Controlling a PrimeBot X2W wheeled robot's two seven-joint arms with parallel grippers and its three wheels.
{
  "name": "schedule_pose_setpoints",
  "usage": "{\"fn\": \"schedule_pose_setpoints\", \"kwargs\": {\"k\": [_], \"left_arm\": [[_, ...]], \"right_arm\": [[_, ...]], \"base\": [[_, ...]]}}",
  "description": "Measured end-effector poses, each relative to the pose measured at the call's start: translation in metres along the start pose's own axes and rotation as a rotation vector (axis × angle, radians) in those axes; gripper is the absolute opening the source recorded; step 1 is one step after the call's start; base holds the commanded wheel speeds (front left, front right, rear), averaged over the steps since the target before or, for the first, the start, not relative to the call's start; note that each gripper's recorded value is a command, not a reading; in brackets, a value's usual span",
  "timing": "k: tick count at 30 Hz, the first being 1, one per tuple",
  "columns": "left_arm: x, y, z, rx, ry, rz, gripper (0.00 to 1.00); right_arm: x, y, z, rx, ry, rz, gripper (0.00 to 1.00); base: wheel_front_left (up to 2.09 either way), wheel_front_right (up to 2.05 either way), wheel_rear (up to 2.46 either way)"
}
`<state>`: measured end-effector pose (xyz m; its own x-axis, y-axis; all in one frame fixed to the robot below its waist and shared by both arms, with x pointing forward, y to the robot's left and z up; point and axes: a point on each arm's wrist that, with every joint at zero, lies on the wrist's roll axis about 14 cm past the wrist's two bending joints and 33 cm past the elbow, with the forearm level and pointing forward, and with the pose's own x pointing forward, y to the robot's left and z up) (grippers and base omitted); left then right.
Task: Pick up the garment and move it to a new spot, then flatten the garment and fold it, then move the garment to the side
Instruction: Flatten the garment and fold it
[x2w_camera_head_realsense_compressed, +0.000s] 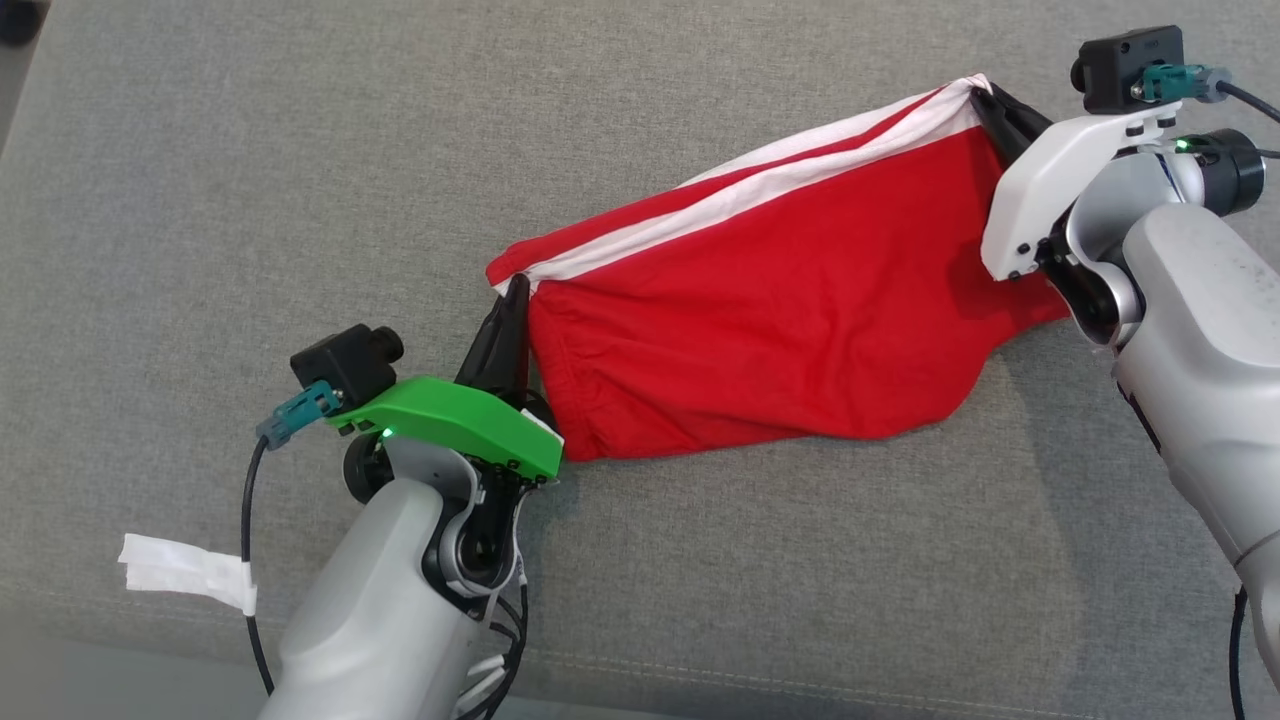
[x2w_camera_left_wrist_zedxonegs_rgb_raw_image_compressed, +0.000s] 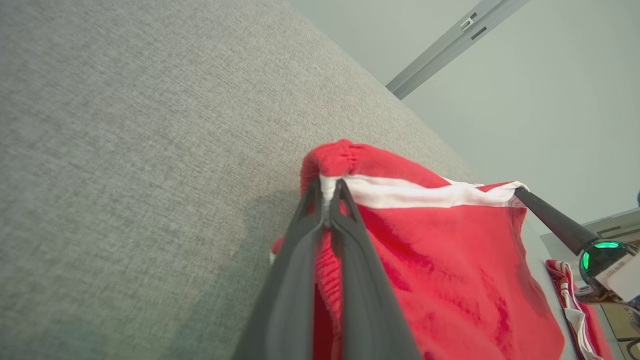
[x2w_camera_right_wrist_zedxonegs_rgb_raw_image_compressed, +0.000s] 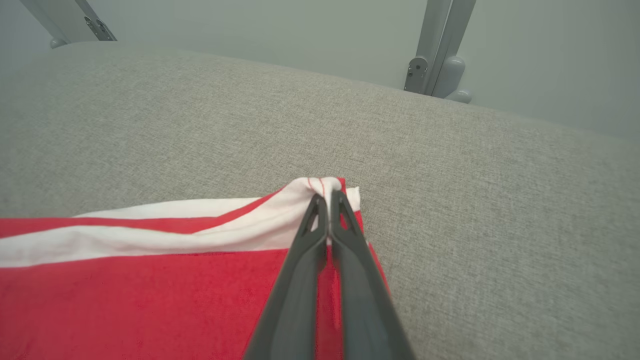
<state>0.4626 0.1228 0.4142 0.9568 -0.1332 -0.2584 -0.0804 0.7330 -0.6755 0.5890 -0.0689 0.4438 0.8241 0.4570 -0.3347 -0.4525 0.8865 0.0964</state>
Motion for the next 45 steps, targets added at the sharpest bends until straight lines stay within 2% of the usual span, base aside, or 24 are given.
{"fn": "schedule_pose_setpoints", "kwargs": {"k": [2,3,4,6,7,8,10,11,12,13,23,32,40,45], "left_arm": [[0.002,0.001,-0.002,0.000,0.005,0.005,0.00],[0.002,0.002,-0.003,0.005,0.010,0.012,0.00],[0.003,0.002,-0.004,0.010,0.012,0.013,0.04],[0.003,0.002,-0.004,0.020,0.010,0.017,0.18],[0.004,0.002,-0.004,0.030,0.009,0.017,0.18],[0.004,0.001,-0.003,0.037,0.004,0.015,0.25],[0.004,0.000,-0.002,0.047,-0.002,0.013,0.47],[0.004,-0.001,-0.003,0.065,-0.002,0.006,0.51],[0.003,-0.002,-0.003,0.082,-0.002,-0.001,0.93],[0.003,-0.003,-0.002,0.101,-0.006,-0.006,1.00],[-0.019,-0.004,0.014,0.261,-0.066,-0.035,1.00],[-0.055,-0.013,0.056,0.391,-0.227,-0.049,1.00],[-0.092,0.002,0.070,0.380,-0.295,0.026,1.00],[-0.114,0.017,0.073,0.352,-0.319,0.089,1.00]], "right_arm": [[0.007,0.002,-0.003,-0.004,0.017,0.006,0.03],[0.012,0.003,-0.003,-0.002,0.018,0.009,0.35],[0.014,0.003,-0.003,-0.001,0.017,0.009,0.53],[0.016,0.001,-0.003,-0.006,0.016,0.002,0.95],[0.016,0.000,-0.003,-0.008,0.014,-0.004,0.95],[0.016,-0.002,-0.002,-0.011,0.010,-0.009,1.00],[0.016,-0.006,0.003,-0.014,-0.014,-0.021,1.00],[0.017,-0.008,0.007,-0.015,-0.032,-0.027,1.00],[0.017,-0.010,0.010,-0.016,-0.049,-0.032,1.00],[0.016,-0.010,0.012,-0.013,-0.058,-0.036,1.00],[0.000,-0.014,0.029,-0.033,-0.146,-0.046,1.00],[-0.037,-0.024,0.030,-0.065,-0.179,-0.065,1.00],[-0.067,-0.020,-0.001,-0.007,-0.133,-0.091,1.00],[-0.071,-0.010,-0.022,0.052,-0.091,-0.095,1.00]], "base": [[0.00,0.00,0.00],[0.00,0.00,0.00],[0.00,0.00,0.00],[0.00,0.00,0.00],[0.00,0.00,0.00],[0.00,0.00,0.00],[0.00,0.00,0.00],[0.00,0.00,0.00],[0.00,0.00,0.00],[0.00,0.00,0.00],[0.00,0.00,0.00],[0.00,0.00,0.00],[0.00,0.00,0.00],[0.00,0.00,0.00]]}}
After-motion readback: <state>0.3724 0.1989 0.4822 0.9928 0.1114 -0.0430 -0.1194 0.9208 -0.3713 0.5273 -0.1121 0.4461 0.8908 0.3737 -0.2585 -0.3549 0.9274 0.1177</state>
